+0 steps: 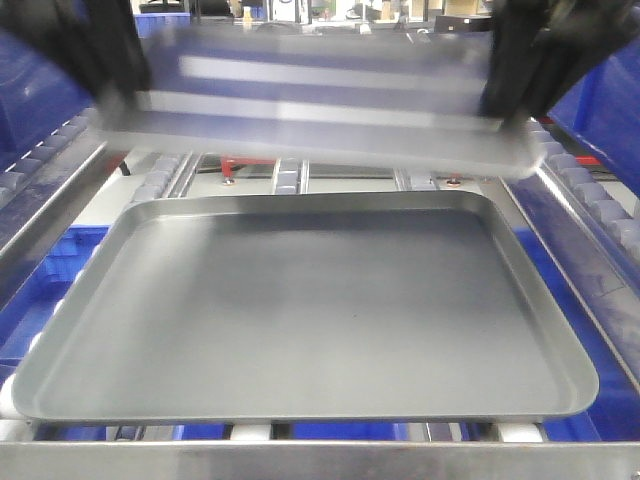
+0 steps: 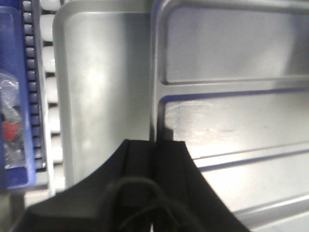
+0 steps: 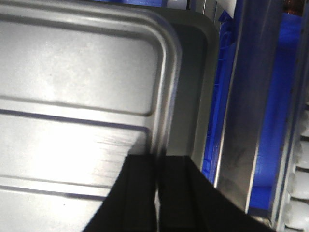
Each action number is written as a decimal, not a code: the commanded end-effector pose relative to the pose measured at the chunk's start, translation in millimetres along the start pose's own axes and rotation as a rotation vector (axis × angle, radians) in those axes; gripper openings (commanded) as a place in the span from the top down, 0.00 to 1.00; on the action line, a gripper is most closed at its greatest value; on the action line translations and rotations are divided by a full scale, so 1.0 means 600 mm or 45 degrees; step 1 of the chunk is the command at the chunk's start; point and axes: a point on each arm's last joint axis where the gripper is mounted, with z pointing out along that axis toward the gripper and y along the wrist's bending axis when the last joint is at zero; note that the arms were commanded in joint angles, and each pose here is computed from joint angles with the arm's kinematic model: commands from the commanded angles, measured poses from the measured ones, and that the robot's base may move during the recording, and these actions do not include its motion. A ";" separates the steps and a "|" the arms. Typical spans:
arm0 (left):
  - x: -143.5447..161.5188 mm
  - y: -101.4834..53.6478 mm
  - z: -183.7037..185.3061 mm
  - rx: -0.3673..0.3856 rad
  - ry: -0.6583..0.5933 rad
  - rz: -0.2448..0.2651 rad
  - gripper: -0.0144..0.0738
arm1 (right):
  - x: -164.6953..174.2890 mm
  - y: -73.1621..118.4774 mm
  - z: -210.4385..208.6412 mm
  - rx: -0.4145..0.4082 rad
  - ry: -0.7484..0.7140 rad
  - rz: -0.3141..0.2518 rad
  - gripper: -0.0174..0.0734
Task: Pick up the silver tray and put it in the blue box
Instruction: 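Lift the silver tray up off the grey tray with both grippers, then hold the silver tray in both grippers while the base drives away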
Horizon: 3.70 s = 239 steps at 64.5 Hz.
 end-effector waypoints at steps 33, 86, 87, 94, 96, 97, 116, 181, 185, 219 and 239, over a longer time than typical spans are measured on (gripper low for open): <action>-0.006 -0.025 -0.061 -0.019 -0.100 0.071 0.95 | -0.017 -0.004 -0.107 0.041 -0.123 -0.065 0.75; -0.006 -0.025 -0.061 -0.019 -0.099 0.071 0.95 | -0.015 -0.006 -0.107 0.057 -0.100 -0.064 0.75; -0.006 -0.025 -0.061 -0.019 -0.099 0.071 0.95 | -0.015 -0.006 -0.107 0.057 -0.100 -0.064 0.75; -0.006 -0.025 -0.061 -0.019 -0.099 0.071 0.95 | -0.015 -0.006 -0.107 0.057 -0.100 -0.064 0.75; -0.006 -0.025 -0.061 -0.019 -0.099 0.071 0.95 | -0.015 -0.006 -0.107 0.057 -0.100 -0.064 0.75; -0.006 -0.025 -0.061 -0.019 -0.099 0.071 0.95 | -0.015 -0.006 -0.107 0.057 -0.100 -0.064 0.75; -0.006 -0.025 -0.061 -0.018 -0.098 0.070 0.95 | -0.015 -0.006 -0.107 0.056 -0.101 -0.064 0.75; -0.006 -0.025 -0.061 -0.018 -0.098 0.070 0.95 | -0.015 -0.006 -0.107 0.056 -0.101 -0.064 0.75; -0.006 -0.025 -0.061 -0.018 -0.098 0.070 0.95 | -0.015 -0.006 -0.107 0.056 -0.101 -0.064 0.75; -0.006 -0.025 -0.061 -0.018 -0.098 0.070 0.95 | -0.015 -0.006 -0.107 0.057 -0.100 -0.064 0.75; -0.006 -0.025 -0.061 -0.018 -0.098 0.070 0.95 | -0.014 -0.007 -0.107 0.060 -0.093 -0.063 0.75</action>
